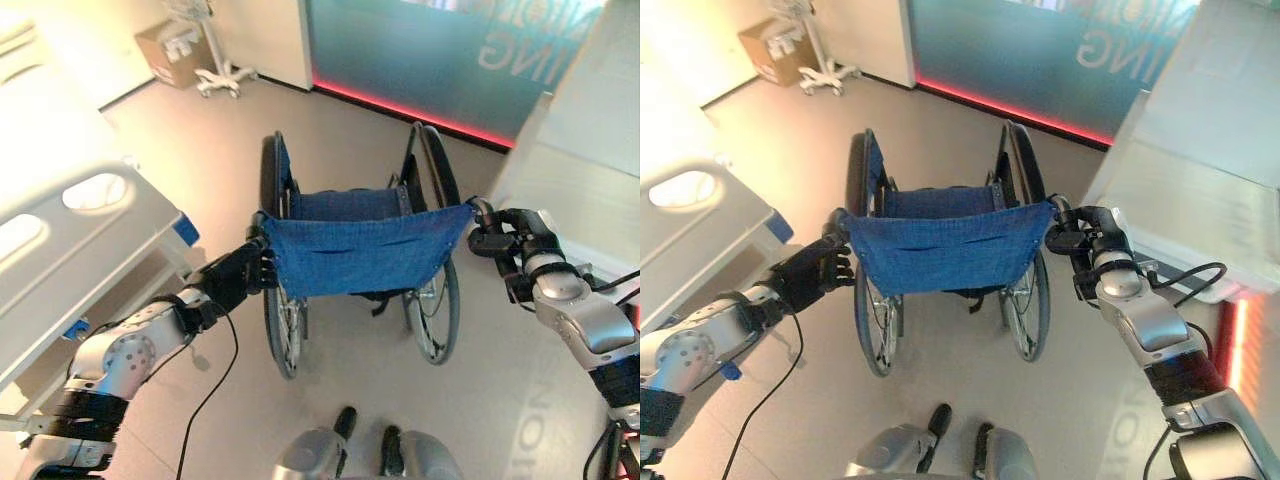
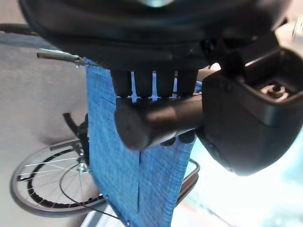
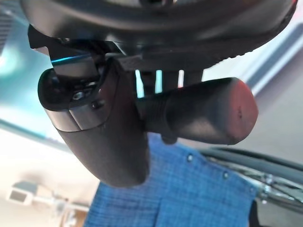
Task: Push the wheelchair next to the bed
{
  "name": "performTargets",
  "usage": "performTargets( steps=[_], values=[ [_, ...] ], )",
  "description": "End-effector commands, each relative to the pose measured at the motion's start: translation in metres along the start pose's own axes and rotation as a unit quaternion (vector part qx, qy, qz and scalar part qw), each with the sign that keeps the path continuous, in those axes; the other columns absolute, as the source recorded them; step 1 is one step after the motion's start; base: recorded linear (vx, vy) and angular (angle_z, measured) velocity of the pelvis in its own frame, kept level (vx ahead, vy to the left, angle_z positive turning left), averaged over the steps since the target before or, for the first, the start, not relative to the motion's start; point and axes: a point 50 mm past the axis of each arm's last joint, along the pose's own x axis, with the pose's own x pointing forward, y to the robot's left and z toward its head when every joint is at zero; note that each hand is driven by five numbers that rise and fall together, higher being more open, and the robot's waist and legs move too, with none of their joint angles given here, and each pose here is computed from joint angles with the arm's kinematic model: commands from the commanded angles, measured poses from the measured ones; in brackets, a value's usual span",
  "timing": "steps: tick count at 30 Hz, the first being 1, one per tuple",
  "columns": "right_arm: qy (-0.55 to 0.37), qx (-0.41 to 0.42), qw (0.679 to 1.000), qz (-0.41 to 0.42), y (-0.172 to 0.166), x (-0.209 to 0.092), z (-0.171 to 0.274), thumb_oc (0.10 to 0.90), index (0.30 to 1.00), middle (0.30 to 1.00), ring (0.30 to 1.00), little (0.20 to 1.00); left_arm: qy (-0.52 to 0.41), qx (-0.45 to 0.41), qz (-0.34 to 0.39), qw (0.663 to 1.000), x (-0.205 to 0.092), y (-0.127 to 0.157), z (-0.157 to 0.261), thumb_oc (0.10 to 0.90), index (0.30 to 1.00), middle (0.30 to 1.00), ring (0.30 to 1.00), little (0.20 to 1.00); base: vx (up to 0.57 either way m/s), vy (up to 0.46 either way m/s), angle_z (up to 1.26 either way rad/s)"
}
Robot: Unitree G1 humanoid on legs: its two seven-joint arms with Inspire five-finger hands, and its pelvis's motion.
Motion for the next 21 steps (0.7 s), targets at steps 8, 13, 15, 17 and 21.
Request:
performTargets(
  steps=[8, 13, 15, 17, 21],
  values=[
    [-0.164, 0.038, 0.979, 0.116, 0.009, -0.012, 0.090, 0.400, 0.300, 0.300, 0.300, 0.300, -0.109, 0.020, 0.009, 0.994, -0.024, 0.007, 0.034, 0.400, 0.300, 0.300, 0.300, 0.300, 0.49, -0.312, 0.79],
    [-0.168, 0.025, 0.978, 0.123, 0.005, -0.014, 0.095, 0.400, 0.300, 0.300, 0.300, 0.300, -0.109, 0.009, 0.015, 0.994, -0.029, 0.007, 0.034, 0.400, 0.300, 0.300, 0.300, 0.300, 0.32, -0.285, 0.42],
    [-0.172, 0.023, 0.976, 0.128, 0.008, -0.017, 0.096, 0.400, 0.300, 0.300, 0.300, 0.300, -0.114, 0.004, 0.023, 0.993, -0.031, 0.010, 0.035, 0.400, 0.300, 0.300, 0.300, 0.300, 0.31, -0.158, 0.04],
    [-0.179, 0.015, 0.974, 0.137, 0.011, -0.019, 0.098, 0.400, 0.300, 0.300, 0.300, 0.300, -0.122, 0.001, 0.033, 0.992, -0.034, 0.014, 0.039, 0.400, 0.300, 0.300, 0.300, 0.300, 0.37, -0.140, -0.03],
    [-0.185, 0.023, 0.973, 0.136, 0.019, -0.016, 0.100, 0.400, 0.300, 0.300, 0.300, 0.300, -0.135, 0.012, 0.051, 0.990, -0.033, 0.020, 0.039, 0.400, 0.300, 0.300, 0.300, 0.300, 0.35, -0.067, -0.14]
  ],
)
